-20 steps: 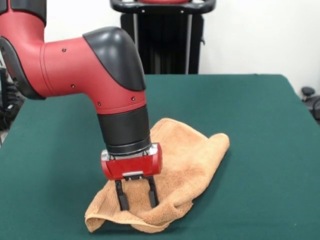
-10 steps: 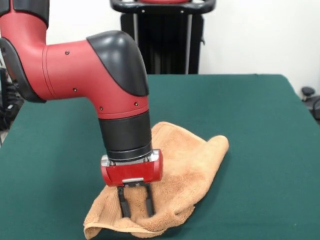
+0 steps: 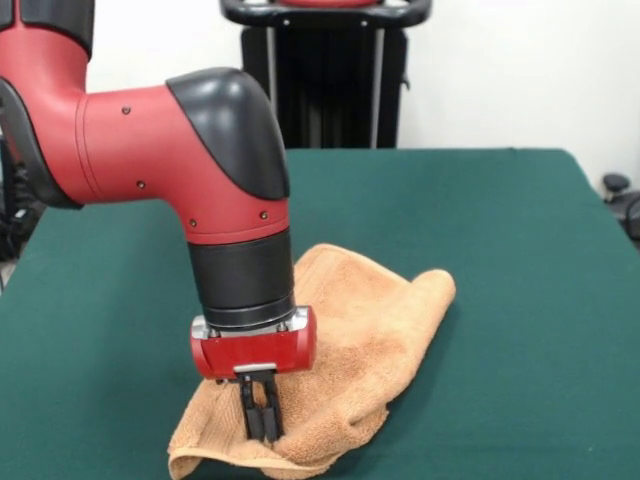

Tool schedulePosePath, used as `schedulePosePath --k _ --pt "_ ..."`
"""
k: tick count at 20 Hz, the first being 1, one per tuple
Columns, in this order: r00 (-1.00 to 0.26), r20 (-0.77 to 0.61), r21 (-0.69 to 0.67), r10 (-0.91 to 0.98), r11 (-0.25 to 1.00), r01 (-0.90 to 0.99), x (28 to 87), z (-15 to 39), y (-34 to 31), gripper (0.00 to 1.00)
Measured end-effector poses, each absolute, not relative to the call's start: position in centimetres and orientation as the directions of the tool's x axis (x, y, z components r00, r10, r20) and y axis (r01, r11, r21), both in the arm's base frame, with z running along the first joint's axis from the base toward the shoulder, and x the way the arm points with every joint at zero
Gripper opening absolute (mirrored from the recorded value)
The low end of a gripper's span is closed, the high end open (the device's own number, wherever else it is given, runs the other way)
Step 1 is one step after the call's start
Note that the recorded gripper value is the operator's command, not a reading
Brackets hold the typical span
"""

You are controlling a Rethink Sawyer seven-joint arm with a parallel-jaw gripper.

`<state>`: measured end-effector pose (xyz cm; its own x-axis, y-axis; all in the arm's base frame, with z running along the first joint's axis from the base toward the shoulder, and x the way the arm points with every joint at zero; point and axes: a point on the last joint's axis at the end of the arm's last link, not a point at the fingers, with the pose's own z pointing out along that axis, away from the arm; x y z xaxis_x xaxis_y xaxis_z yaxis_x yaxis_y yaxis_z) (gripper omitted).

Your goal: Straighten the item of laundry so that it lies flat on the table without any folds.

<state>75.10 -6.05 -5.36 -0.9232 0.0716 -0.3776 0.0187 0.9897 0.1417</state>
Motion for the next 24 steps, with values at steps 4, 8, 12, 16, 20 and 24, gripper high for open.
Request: schedulePosePath --k 4,8,12,16,20,24 --pt "-0.925 -0.376 0.125 0.055 0.992 0.009 75.0 -5.1 -5.9 0.00" --pt "-0.927 -0.372 0.115 0.047 0.993 0.004 74.7 -4.8 -6.0 0.00" --pt "-0.929 -0.366 0.113 0.049 0.994 0.008 74.3 -4.4 -6.4 0.00" --pt "-0.938 -0.345 0.109 0.047 0.994 0.010 73.3 -3.0 -6.9 0.00" --pt "-0.947 -0.317 0.101 0.046 0.995 0.014 72.2 -1.1 -7.8 0.00" --pt "-0.952 -0.300 0.094 0.052 0.995 0.024 71.6 0.2 -8.8 0.00"
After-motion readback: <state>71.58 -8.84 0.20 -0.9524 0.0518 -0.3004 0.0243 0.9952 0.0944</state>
